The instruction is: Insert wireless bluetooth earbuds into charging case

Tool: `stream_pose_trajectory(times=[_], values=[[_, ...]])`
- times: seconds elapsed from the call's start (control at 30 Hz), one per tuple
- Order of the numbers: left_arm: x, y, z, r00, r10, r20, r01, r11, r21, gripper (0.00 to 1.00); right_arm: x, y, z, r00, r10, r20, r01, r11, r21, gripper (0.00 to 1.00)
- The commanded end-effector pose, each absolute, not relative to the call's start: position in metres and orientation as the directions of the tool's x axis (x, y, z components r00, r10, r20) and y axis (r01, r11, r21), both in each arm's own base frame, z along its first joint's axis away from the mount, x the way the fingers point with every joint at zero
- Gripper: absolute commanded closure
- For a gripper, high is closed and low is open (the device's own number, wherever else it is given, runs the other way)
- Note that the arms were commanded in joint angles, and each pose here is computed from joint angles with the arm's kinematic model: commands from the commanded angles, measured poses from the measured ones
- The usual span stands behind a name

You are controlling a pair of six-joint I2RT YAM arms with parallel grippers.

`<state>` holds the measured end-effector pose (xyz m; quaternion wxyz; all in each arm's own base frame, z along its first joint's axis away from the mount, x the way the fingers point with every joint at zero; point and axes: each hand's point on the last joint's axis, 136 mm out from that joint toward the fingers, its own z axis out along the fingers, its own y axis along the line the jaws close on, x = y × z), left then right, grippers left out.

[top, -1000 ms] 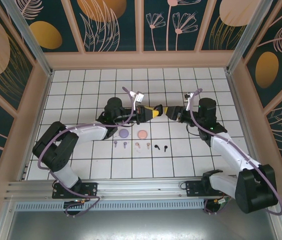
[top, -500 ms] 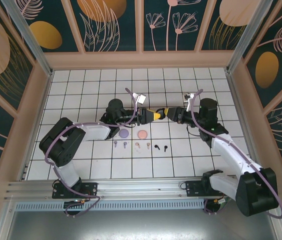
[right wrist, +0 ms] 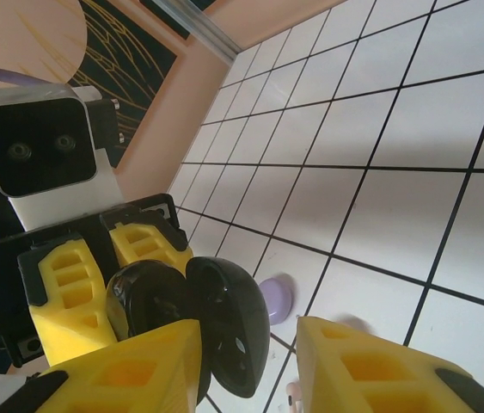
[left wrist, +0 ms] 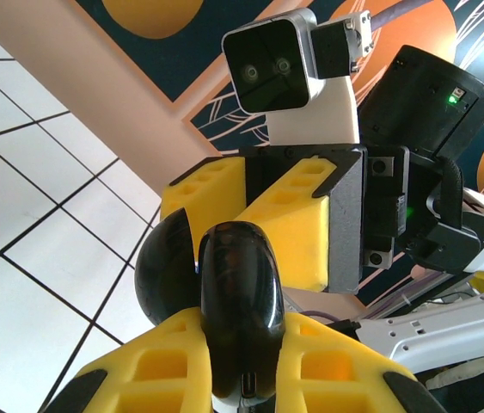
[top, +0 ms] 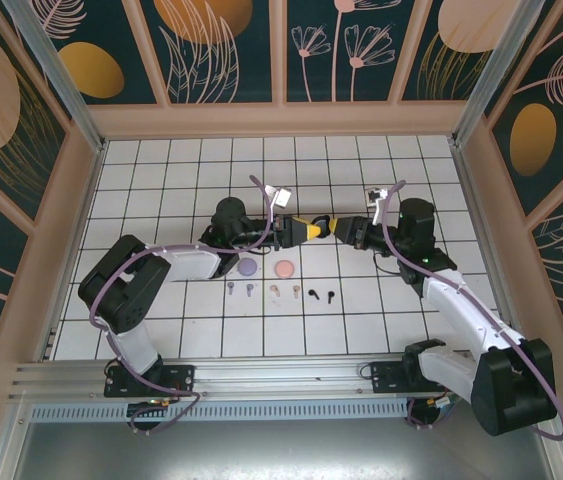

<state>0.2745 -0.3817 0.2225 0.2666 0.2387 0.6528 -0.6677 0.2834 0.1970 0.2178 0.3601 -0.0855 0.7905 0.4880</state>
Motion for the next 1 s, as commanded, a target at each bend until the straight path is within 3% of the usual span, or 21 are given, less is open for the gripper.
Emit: stream_pose_trajectory(times=[0.0, 0.97], values=[[0.277, -0.383, 0.248, -0.695, -0.082, -0.715, 0.719, -0.036, -0.694, 1.00, 0.276, 0.198, 0.216, -0.727, 0.197, -0.658, -0.507, 0.493, 0.707, 0.65], [0.277, -0.384, 0.246, -0.697, -0.079, -0.713, 0.716, -0.035, -0.697, 1.00, 0.286, 0.210, 0.213, -0.743, 0.177, -0.645, -0.500, 0.493, 0.711, 0.73]])
